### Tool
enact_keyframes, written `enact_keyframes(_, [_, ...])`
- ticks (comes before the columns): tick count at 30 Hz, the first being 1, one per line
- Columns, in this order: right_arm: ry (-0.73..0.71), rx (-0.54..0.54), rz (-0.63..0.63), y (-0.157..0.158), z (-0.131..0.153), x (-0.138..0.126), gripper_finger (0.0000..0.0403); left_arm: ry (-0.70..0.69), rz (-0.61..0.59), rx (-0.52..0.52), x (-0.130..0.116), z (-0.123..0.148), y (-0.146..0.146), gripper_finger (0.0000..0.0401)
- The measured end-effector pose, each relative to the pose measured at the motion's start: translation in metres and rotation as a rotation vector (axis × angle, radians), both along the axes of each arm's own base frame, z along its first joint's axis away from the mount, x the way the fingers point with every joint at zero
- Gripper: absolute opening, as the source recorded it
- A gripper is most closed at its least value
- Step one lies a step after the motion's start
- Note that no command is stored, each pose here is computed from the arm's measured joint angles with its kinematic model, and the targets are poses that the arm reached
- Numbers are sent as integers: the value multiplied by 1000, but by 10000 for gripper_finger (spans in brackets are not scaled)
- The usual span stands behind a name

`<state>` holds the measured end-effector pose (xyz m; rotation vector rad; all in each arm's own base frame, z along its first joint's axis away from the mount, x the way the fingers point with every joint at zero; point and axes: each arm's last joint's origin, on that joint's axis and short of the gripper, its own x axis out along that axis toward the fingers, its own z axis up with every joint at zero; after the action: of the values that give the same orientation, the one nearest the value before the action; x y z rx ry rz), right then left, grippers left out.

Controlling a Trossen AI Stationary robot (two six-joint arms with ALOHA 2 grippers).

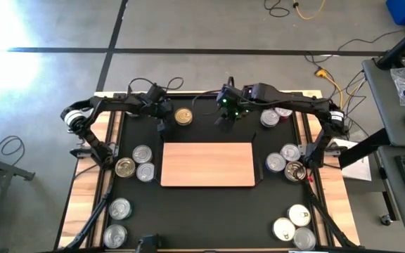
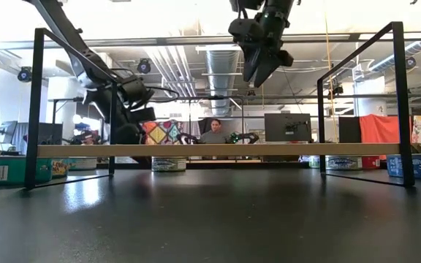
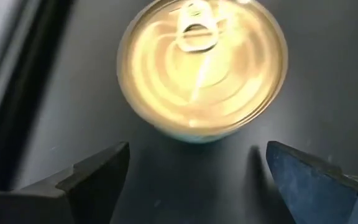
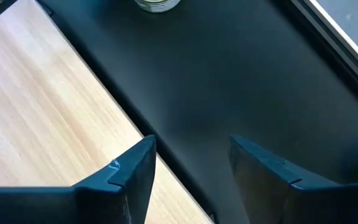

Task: Stack canned seafood by type on shelf
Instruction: Put the top left green tuna can on the shelf

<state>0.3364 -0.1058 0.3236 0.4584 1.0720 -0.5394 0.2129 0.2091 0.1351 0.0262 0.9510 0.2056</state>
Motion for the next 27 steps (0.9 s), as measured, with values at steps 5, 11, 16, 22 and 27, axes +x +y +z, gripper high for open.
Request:
enact_keyframes(5, [1, -3, 43, 1, 2, -1, 197, -23, 1, -29, 18, -12, -5, 361])
enact_keyframes(11, [-11, 34, 86, 0, 1, -1, 192, -131, 30, -11, 35, -15, -5, 361])
enact_keyframes(16, [-19, 36, 61, -6, -2, 1, 205, -244, 40, -22, 44, -13, -3, 361])
enact_keyframes(22, [-17, 38, 5, -21, -12, 6, 227, -265, 5, -7, 53, -15, -9, 361])
enact_keyframes(27, [-33, 27, 16, -31, -30, 22, 245, -289, -1, 23, 58, -17, -9, 361])
